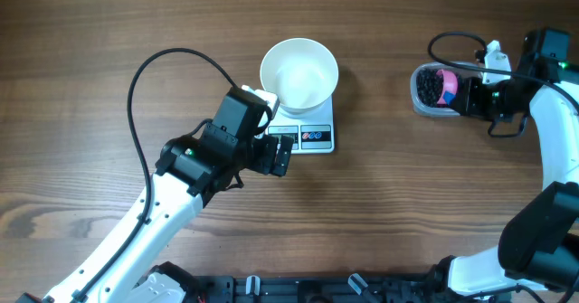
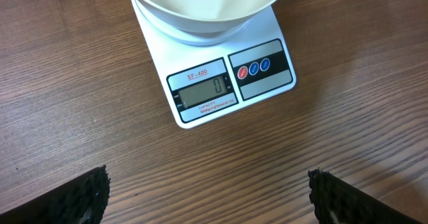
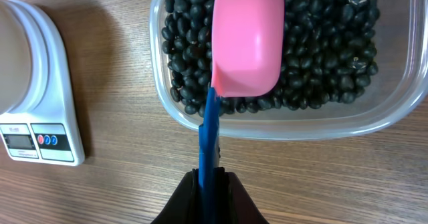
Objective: Scoop item into bowl and weigh 150g on scale
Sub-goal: 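Drag the scoop through the beans with the right gripper to fill it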
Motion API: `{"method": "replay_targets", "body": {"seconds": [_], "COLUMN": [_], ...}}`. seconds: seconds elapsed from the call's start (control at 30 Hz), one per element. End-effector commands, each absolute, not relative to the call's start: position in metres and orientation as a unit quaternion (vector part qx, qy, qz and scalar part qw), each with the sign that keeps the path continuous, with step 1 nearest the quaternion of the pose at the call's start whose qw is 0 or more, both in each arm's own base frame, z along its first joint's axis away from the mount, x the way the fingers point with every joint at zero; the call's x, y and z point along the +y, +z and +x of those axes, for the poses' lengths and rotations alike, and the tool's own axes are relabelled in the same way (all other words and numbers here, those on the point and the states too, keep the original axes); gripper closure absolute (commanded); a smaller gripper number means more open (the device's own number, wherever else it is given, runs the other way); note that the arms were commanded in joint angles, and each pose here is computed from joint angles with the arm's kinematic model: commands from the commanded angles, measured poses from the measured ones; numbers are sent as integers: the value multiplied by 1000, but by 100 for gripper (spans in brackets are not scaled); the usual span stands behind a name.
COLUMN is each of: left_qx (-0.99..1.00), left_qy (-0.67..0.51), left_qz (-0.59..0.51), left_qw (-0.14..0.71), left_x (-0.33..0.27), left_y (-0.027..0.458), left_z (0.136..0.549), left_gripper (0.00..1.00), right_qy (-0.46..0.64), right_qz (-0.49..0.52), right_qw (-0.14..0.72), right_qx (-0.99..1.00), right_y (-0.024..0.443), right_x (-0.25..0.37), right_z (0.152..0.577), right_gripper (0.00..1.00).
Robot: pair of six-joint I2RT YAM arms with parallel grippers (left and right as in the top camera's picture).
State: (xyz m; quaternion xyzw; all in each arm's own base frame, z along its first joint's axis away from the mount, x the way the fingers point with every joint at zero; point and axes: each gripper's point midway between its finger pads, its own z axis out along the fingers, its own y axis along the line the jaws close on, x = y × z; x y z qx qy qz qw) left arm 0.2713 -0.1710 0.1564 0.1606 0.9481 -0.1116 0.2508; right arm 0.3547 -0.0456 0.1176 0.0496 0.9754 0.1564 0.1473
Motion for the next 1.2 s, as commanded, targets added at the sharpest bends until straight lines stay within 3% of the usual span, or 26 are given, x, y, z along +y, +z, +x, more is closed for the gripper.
{"method": "replay_targets", "body": {"seconds": [0.0, 0.33, 0.77, 1.17], "left_qx": [949, 949, 949, 949], "left_qy": [-110, -110, -110, -110], "left_qz": [164, 164, 164, 164], "left_qw": [244, 245, 245, 245], "left_x": [-169, -169, -169, -169], "left_y": [151, 151, 151, 151], "left_z": [270, 270, 270, 270], "left_gripper": [0, 0, 0, 0], "right_qy": [196, 253, 300, 275], "right_qz": [40, 91, 102, 105], "right_qw": [136, 152, 144, 144], "right_qx": [970, 951, 938, 945], "right_y": [106, 116, 123, 116], "right_x": [-33, -56, -41, -50], "right_z": [356, 349, 345, 348], "right_gripper": [96, 96, 96, 95]}}
